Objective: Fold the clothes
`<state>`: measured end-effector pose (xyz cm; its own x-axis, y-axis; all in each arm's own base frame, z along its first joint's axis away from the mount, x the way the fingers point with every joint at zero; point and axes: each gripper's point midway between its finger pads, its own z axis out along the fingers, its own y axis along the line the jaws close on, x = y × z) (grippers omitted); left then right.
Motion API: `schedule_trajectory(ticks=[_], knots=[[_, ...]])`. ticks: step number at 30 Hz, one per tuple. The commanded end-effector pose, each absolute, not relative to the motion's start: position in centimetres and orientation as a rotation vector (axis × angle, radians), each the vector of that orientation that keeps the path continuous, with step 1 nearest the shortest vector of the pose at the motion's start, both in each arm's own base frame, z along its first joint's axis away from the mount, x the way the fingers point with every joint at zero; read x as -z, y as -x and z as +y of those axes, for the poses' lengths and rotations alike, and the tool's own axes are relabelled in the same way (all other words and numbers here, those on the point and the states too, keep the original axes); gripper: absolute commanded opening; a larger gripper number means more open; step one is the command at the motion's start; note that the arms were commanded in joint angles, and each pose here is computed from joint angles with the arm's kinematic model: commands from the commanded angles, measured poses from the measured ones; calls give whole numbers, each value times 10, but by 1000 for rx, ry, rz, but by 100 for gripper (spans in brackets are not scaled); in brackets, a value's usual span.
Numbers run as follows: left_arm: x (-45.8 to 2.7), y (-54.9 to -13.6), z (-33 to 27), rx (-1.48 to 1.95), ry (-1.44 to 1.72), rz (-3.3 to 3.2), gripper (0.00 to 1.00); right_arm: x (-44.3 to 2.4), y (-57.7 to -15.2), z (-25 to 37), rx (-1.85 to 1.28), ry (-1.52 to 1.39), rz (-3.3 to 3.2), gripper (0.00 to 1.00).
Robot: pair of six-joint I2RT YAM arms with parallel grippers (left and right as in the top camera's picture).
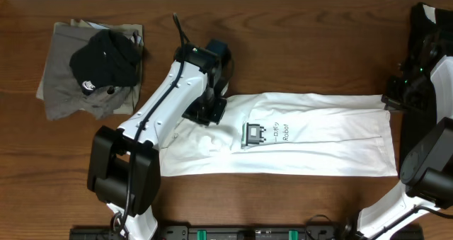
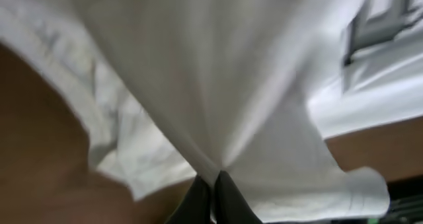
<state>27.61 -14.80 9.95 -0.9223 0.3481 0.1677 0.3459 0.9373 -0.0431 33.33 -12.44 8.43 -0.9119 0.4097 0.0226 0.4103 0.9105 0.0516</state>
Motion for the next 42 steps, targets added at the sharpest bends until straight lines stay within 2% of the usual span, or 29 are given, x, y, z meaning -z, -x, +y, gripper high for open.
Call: schedule_trajectory(ticks=[1,11,34,36,38,42], knots=[[-103,-278,-127,148,477,-2921,6,-85,-333,-126,80,642,-3064,1],[-108,-278,-102,356,431,-2908,6,-85,-332,-127,68,642,-3059,1],[-103,-300,-113,319,433,-3011,6,-89,-293,-143,-156,675,-2895,3],[-103,-300,-113,319,433,-3011,6,-89,-292,-144,-163,674,-2894,10],[-103,-300,-113,319,433,-3011,6,-89,-291,-145,-181,672,-2891,27],[-103,-300,-113,319,434,-3010,7,-90,-290,-147,-194,669,-2885,41]])
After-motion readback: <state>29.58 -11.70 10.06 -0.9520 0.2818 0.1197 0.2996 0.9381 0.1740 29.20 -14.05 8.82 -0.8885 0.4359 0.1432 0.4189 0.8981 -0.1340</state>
